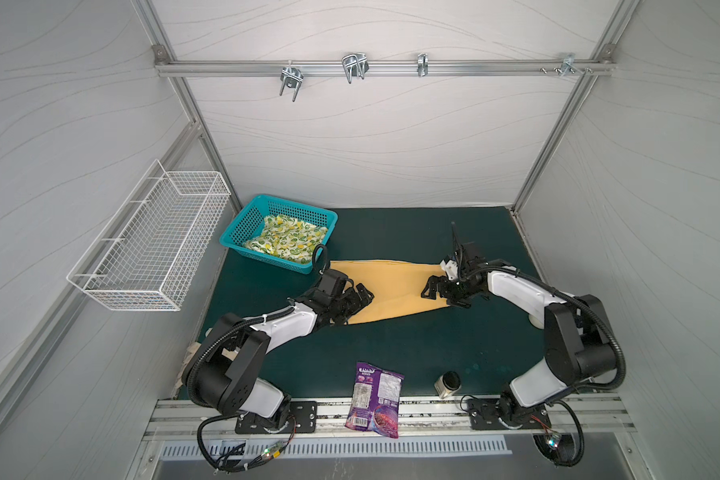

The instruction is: Fold and stack the skirts

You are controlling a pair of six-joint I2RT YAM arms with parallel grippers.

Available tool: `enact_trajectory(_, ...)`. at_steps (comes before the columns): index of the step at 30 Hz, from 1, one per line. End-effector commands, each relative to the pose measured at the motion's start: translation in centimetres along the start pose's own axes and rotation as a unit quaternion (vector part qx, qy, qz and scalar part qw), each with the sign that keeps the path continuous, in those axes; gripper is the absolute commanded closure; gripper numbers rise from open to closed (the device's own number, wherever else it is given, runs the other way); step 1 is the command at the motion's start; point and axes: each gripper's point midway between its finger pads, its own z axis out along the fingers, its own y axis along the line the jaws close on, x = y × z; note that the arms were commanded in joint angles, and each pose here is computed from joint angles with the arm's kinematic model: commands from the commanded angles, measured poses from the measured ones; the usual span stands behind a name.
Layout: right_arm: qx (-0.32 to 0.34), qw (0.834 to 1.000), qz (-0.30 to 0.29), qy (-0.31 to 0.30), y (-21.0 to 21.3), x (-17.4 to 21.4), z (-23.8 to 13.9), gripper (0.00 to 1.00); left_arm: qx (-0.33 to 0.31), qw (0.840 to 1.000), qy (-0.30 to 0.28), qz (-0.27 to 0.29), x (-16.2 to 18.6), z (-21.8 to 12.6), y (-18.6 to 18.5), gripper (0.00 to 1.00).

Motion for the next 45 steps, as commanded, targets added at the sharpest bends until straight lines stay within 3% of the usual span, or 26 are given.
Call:
enact_trajectory(1,-0.012,1.000,0.003,-0.004,-0.2,-0.3,1.4,0.01,0.012,1.000,-0.019,0.010,-0.9,-0.6,-0.1,0.01)
enact_trajectory(8,-0.001,1.000,0.016,0.009,-1.5,1.4,2.4,0.01,-0.010,1.000,-0.021,-0.003,-0.6,-0.8,2.4,0.01)
enact_trajectory(18,-0.037,0.997,-0.022,-0.062,3.6,-1.6,-4.1,0.01,-0.029,0.999,-0.015,0.005,-0.7,-0.7,3.3,0.01)
enact_trajectory(28,-0.020,0.999,-0.016,-0.028,2.0,-4.7,1.1,0.01,-0.034,0.999,-0.002,0.005,-0.8,-0.1,3.3,0.01)
enact_trajectory(32,-0.015,1.000,0.003,-0.013,0.1,-4.0,2.8,0.01,-0.044,0.999,-0.001,0.004,-0.8,-0.1,4.0,0.01)
enact_trajectory(39,0.005,1.000,0.014,-0.007,-1.8,-1.8,3.6,0.01,-0.057,0.998,-0.004,-0.003,-1.2,-0.6,5.1,0.01)
enact_trajectory(45,-0.015,0.999,0.004,-0.034,0.1,-3.5,1.8,0.01,-0.059,0.998,-0.005,-0.004,-2.0,-1.1,4.9,0.01)
